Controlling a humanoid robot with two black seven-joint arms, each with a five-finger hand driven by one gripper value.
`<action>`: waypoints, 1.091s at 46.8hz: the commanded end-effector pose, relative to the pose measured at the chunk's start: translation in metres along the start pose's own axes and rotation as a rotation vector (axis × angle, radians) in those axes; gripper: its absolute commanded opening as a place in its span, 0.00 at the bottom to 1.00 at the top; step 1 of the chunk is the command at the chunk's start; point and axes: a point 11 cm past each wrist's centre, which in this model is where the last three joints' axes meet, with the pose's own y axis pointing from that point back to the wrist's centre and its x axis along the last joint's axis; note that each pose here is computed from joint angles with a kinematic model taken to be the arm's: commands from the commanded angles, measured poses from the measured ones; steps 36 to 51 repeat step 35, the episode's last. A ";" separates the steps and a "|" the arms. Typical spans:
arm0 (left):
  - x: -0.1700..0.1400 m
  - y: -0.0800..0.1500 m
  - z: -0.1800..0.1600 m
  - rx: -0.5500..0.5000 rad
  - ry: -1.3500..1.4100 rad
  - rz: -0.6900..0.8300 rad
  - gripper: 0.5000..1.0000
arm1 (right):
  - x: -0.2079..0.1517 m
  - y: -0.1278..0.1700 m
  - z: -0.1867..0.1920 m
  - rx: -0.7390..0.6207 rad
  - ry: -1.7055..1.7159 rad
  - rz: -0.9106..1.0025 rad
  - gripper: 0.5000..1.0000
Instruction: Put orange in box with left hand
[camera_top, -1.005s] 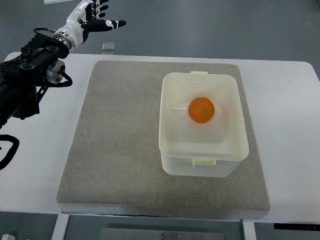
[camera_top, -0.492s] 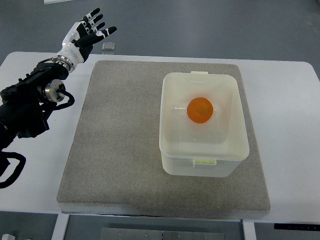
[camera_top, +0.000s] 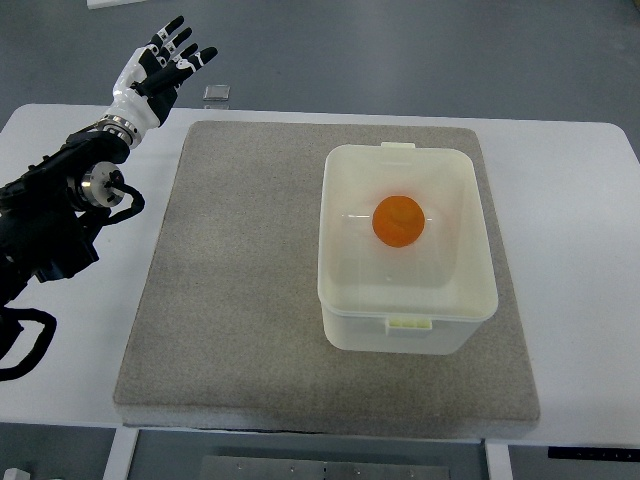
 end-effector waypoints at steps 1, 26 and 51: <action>0.001 0.001 0.000 -0.002 0.003 -0.001 0.98 | 0.000 0.000 0.000 -0.001 0.000 0.001 0.86; 0.006 0.003 0.003 -0.025 0.013 -0.015 0.98 | 0.000 0.000 0.000 -0.001 0.000 -0.001 0.86; 0.007 0.003 0.003 -0.027 0.012 -0.014 0.98 | 0.000 0.000 0.000 -0.001 0.000 -0.001 0.86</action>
